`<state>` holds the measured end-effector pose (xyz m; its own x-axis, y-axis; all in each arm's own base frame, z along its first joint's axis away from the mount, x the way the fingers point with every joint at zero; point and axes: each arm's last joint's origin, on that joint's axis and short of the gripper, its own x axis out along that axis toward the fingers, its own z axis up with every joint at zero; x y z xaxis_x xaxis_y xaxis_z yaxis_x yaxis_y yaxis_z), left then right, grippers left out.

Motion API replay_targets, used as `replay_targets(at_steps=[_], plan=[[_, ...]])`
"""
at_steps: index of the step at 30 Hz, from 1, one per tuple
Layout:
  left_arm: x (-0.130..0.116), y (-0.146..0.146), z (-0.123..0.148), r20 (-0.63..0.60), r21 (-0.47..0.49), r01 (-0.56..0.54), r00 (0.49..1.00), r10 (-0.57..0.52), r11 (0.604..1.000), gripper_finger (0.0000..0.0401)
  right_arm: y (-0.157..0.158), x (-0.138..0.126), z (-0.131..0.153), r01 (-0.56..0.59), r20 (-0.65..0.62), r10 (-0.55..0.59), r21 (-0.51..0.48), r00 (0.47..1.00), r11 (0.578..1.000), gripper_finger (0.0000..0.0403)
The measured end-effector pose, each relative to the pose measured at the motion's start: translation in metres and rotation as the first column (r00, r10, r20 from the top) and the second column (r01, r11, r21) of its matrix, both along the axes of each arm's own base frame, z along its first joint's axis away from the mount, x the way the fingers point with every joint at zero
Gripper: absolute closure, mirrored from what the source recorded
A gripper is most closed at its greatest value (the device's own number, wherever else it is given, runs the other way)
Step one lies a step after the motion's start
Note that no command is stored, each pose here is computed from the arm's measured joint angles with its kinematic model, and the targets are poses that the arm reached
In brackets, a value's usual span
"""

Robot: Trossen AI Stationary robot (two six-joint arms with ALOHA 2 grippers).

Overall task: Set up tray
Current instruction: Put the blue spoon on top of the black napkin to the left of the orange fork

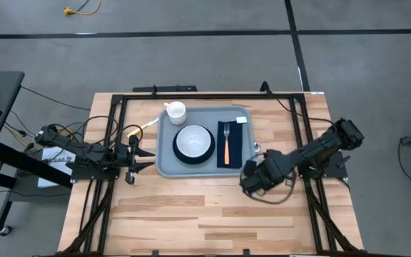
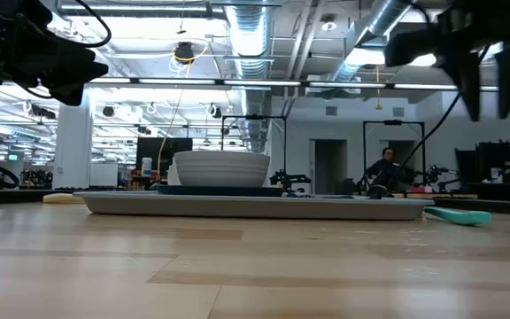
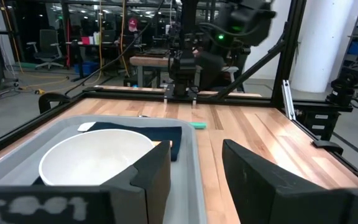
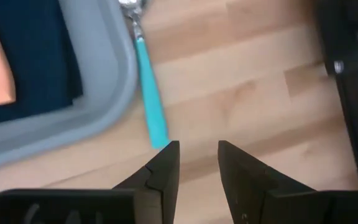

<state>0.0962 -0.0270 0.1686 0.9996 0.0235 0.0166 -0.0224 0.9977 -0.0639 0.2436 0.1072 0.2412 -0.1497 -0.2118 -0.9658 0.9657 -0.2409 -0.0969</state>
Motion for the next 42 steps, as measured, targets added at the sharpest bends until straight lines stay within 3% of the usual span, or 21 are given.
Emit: replay_targets(at_steps=[6,17,23,28,31,35,40,42], plan=[[0.000,0.000,0.000,0.000,0.000,0.000,1.000,0.000,1.000,0.0266,0.028,-0.013,-0.001,0.069,0.056,-0.067,-0.033,0.996,0.997,0.0301],[0.000,0.000,0.000,0.000,0.000,0.000,1.000,0.000,1.000,0.0266,0.031,-0.004,-0.001,-0.032,0.221,0.067,-0.155,0.973,0.987,0.0301],[0.000,0.000,0.000,0.000,0.000,0.000,1.000,0.000,1.000,0.0266,-0.001,0.036,0.003,0.019,0.412,0.057,-0.178,0.909,0.984,0.0301],[0.000,0.000,0.000,0.000,0.000,0.000,1.000,0.000,1.000,0.0266,-0.050,0.070,0.009,-0.103,0.464,0.168,-0.162,0.870,0.981,0.0301],[0.000,0.000,0.000,0.000,0.000,0.000,1.000,0.000,1.000,0.0266,-0.080,0.079,0.009,-0.183,0.458,0.219,-0.122,0.862,0.976,0.0301],[0.000,0.000,0.000,0.000,0.000,0.000,1.000,0.000,1.000,0.0266,-0.104,0.081,-0.006,-0.263,0.354,0.264,-0.050,0.897,0.963,0.0301],[0.000,0.000,0.000,-0.003,0.001,-0.001,1.000,0.001,1.000,0.0266,-0.106,0.070,-0.017,-0.277,0.185,0.274,-0.007,0.944,0.961,0.0301],[0.000,0.000,0.000,-0.005,0.002,0.000,1.000,0.000,1.000,0.0266,-0.103,0.071,-0.015,-0.288,0.202,0.286,-0.018,0.937,0.957,0.0301]])
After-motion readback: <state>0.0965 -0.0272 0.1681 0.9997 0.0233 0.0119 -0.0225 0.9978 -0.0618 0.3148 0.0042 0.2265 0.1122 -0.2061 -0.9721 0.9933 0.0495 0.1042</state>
